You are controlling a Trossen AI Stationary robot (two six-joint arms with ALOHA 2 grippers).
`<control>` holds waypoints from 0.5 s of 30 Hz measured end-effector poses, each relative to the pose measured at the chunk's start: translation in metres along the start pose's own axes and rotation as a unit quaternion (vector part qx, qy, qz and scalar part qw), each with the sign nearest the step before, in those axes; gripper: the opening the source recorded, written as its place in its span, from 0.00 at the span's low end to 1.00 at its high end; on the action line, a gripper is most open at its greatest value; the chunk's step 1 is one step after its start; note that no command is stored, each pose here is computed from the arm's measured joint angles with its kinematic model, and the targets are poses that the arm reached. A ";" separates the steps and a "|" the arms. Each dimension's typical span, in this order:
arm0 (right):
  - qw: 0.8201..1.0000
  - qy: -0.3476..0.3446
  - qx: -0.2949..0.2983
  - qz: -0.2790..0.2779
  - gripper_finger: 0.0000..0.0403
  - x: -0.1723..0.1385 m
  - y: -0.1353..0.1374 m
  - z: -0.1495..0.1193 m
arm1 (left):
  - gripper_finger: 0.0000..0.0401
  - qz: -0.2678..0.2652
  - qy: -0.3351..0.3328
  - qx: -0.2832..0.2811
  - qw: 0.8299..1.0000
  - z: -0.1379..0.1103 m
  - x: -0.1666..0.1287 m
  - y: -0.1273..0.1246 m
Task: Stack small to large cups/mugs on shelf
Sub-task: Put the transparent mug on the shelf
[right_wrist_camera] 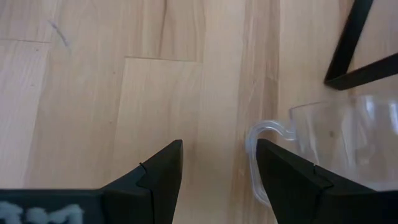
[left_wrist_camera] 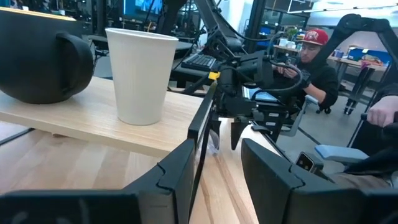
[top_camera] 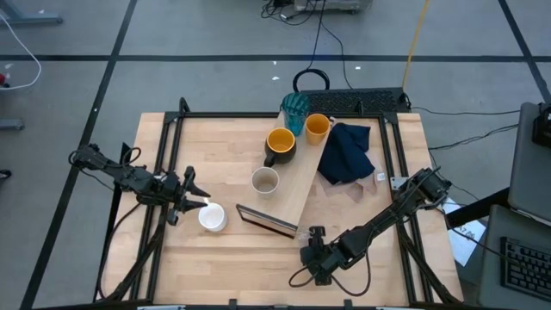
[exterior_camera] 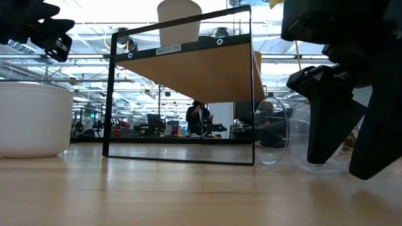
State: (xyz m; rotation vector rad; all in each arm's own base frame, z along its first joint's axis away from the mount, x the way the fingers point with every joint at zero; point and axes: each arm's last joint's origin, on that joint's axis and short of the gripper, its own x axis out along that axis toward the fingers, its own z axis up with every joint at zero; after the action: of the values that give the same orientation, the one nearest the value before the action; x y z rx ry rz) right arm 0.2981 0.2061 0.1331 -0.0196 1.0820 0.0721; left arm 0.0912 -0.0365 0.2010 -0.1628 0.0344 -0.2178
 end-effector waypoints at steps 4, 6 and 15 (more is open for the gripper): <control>1.000 0.000 0.001 0.001 0.48 -0.001 0.000 0.000 | 0.33 0.000 0.000 0.000 1.000 0.000 0.000 0.000; 1.000 0.000 0.001 0.001 0.48 -0.001 0.000 0.000 | 0.33 0.000 0.000 0.000 1.000 0.000 0.000 0.000; 1.000 0.000 0.003 0.001 0.48 0.000 -0.001 0.001 | 0.33 -0.001 0.000 -0.001 1.000 0.000 0.000 0.000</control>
State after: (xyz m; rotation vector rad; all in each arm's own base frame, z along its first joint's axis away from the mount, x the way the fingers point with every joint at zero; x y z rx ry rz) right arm 0.2986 0.2054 0.1338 -0.0131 1.0826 0.0712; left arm 0.0912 -0.0366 0.2010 -0.1651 0.0353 -0.2189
